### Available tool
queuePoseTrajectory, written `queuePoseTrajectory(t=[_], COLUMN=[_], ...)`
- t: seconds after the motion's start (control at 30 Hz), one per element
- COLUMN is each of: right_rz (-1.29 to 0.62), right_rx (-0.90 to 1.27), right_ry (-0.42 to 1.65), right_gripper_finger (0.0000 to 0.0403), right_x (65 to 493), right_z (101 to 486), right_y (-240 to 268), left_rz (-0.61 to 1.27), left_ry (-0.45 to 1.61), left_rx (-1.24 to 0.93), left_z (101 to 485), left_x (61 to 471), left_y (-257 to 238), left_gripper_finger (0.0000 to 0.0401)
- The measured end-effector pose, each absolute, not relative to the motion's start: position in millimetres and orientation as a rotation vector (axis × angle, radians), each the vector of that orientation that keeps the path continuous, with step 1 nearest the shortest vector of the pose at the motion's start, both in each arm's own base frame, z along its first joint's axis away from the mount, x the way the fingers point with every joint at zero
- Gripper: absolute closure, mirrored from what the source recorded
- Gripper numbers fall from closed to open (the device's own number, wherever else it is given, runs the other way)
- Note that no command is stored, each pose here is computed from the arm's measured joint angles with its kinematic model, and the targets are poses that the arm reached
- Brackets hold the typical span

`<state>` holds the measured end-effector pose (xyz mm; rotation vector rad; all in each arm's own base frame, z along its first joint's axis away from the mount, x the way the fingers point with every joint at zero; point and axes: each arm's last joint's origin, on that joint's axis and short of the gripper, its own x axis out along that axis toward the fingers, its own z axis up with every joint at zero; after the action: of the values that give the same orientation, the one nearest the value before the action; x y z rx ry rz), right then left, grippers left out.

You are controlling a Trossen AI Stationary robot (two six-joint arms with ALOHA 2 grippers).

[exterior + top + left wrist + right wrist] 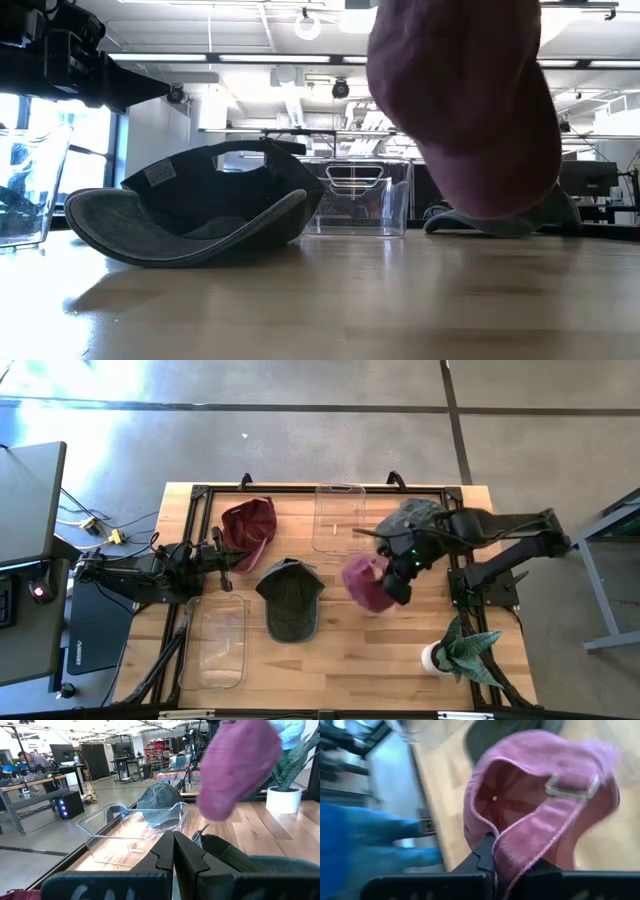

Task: Pick & Place hat
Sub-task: Put the bottom maroon cap into the top transparent bin

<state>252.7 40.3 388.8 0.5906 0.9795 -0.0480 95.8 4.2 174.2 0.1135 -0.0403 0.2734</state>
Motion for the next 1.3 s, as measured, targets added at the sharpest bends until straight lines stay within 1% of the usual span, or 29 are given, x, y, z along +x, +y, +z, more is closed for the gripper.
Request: queuePoseTrajectory(t=[0.13, 0.27, 0.37, 0.47, 0.6, 0.73, 0.83, 0.9, 1.0, 1.17, 1.3], right_rz=[0.007, 0.045, -0.003, -0.044, 0.05, 0.125, 0.103, 0.063, 0.019, -0.083, -0.066], right_rx=[0.43, 0.334, 0.282, 0.249, 0.265, 0.386, 0.455, 0.431, 0.355, 0.371, 0.43], right_ry=[1.073, 1.197, 1.287, 1.362, 1.453, 1.507, 1.514, 1.491, 1.455, 1.506, 1.424], right_gripper_finger=[0.0393, 0.0397, 0.0381, 0.0341, 0.0266, 0.0193, 0.016, 0.0153, 0.0154, 0.017, 0.0185], right_x=[271, 298, 317, 331, 340, 337, 333, 329, 325, 316, 324], right_z=[369, 335, 305, 276, 248, 247, 252, 255, 253, 220, 198], right_y=[48, 66, 82, 101, 126, 138, 143, 148, 156, 151, 140], left_rz=[0.274, 0.273, 0.273, 0.274, 0.274, 0.273, 0.273, 0.273, 0.274, 0.273, 0.273], left_ry=[-0.04, -0.04, -0.04, -0.04, -0.04, -0.039, -0.04, -0.04, -0.04, -0.036, -0.035], left_rx=[0.114, 0.114, 0.114, 0.114, 0.114, 0.114, 0.114, 0.114, 0.114, 0.114, 0.115], left_z=[174, 174, 174, 174, 174, 174, 174, 174, 174, 174, 174], left_x=[96, 96, 96, 96, 96, 96, 96, 96, 96, 96, 96], left_y=[4, 4, 4, 4, 4, 4, 4, 4, 4, 4, 4], left_gripper_finger=[0.04, 0.04, 0.04, 0.04, 0.04, 0.04, 0.04, 0.04, 0.04, 0.04, 0.04])
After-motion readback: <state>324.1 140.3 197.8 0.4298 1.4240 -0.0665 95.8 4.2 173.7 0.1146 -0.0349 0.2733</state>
